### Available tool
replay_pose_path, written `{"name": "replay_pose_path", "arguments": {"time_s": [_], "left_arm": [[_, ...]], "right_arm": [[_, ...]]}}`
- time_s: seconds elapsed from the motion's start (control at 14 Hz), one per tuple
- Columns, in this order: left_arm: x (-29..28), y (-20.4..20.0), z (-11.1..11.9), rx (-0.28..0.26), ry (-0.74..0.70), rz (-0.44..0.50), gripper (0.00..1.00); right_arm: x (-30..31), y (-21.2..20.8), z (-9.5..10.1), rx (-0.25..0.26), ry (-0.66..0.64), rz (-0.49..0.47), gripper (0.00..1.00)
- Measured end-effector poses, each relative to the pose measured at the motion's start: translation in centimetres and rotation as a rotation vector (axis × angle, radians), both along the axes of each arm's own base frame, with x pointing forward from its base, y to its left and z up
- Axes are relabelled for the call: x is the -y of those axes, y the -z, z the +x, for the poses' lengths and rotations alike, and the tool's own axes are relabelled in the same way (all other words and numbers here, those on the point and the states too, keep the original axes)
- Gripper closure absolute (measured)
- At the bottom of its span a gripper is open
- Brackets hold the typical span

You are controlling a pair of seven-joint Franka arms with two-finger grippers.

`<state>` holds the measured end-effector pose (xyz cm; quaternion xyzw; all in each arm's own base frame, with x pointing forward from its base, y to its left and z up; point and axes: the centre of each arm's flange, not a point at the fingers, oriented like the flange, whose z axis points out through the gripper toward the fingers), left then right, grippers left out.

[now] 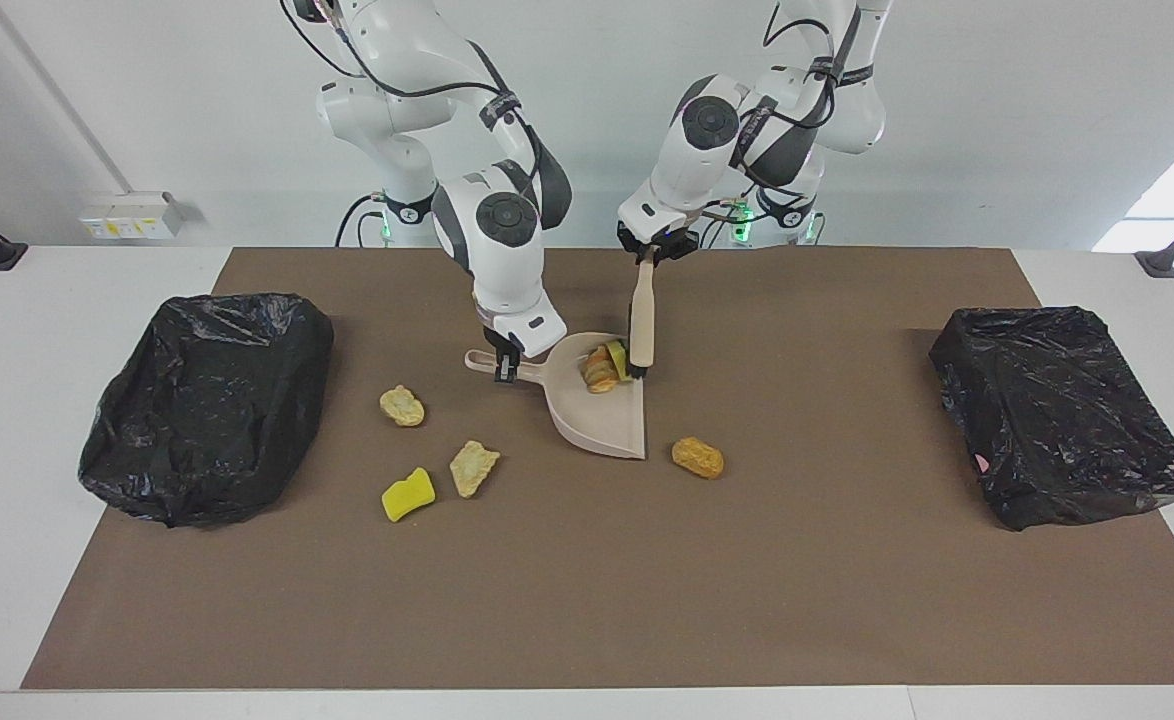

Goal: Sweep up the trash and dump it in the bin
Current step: 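Sweep the yellow sponge piece into the dustpan with the left gripper, then sweep the remaining brown piece into the dustpan with the left gripper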

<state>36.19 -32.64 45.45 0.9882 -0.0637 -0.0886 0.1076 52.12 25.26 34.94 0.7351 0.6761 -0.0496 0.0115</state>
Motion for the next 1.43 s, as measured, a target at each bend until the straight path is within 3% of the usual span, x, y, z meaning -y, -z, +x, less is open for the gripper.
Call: {"name": "replay_pose_path", "arguments": {"time_s": [0.29, 0.57, 0.86, 1.07, 1.21, 1.43], "left_arm": [[-8.0, -1.1, 7.4, 0.104, -0.033, 0.087, 0.74], [-18.2, -1.8, 14.6, 0.119, 0.061, 0.168, 0.74], [-24.3, -1.2, 17.3, 0.142, 0.147, 0.164, 0.74], [-26.3, -1.1, 18.7, 0.215, 0.153, 0.158, 0.74], [-25.3, 0.5, 19.5, 0.225, 0.197, 0.154, 0.74], [-19.5, 5.0, 20.8, 0.215, 0.299, 0.143, 0.74]], "right_arm": [[0.0, 0.1, 0.0, 0.0, 0.0, 0.0, 0.69], [0.0, 0.1, 0.0, 0.002, 0.0, 0.001, 0.69], [0.0, 0.1, -0.1, 0.001, 0.0, 0.001, 0.69], [0.0, 0.1, -0.1, 0.001, 0.0, 0.001, 0.69], [0.0, 0.1, -0.1, 0.001, 0.0, 0.001, 0.69], [0.0, 0.2, -0.1, 0.001, 0.0, 0.001, 0.69]]}}
